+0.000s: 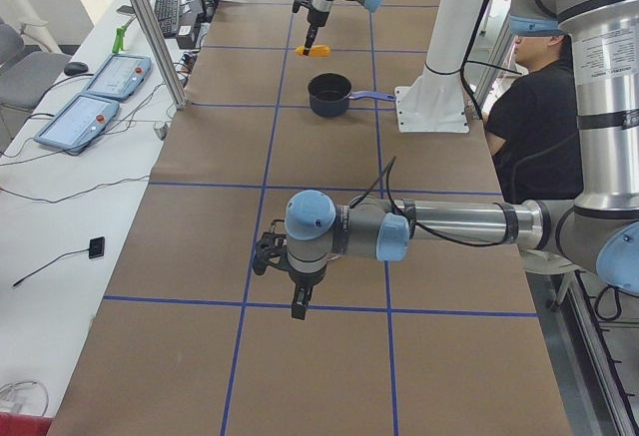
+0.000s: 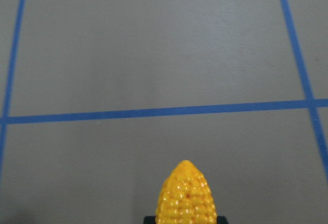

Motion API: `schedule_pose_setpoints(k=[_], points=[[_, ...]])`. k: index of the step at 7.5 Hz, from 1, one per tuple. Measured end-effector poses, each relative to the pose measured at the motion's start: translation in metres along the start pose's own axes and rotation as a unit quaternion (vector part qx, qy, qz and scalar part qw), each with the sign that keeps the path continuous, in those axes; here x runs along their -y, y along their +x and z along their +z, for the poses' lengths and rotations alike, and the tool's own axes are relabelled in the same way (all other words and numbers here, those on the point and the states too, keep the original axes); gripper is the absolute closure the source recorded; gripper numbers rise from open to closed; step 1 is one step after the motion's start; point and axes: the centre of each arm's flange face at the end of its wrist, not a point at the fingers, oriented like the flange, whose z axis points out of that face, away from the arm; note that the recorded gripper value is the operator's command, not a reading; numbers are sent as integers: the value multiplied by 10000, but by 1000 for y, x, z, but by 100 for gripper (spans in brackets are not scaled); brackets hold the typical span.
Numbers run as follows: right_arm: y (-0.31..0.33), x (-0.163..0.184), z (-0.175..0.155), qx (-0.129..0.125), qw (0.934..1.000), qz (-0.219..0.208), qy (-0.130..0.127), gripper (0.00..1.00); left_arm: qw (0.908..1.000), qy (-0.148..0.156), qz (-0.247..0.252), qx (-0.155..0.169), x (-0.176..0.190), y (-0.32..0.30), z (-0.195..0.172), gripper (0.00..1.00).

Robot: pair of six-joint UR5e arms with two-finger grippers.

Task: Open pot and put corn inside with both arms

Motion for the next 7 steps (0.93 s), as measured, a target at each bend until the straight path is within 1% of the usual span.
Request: schedule_pose_setpoints(k=[1,2,3,4,5,6,7], points=[[-39,-18,8,44,9998,176,40,42,10000,0,-1,0,0,0,0,2],[-64,-41,16,54,9995,277,111,15,10000,0,-1,0,0,0,0,2],[-79,-62,23,47,9991,375,181,5,10000,-2,1,-2,0,0,0,2],[-86,-78,29,22,9987,447,251,1,10000,-3,2,-6,0,0,0,2],[-89,-86,34,-2,9985,473,287,0,10000,-4,2,-6,0,0,0,2],[-90,-86,34,-3,9984,474,318,0,10000,-4,2,-4,0,0,0,2],[-88,-76,32,0,9983,451,372,0,10000,-3,5,-2,0,0,0,2]])
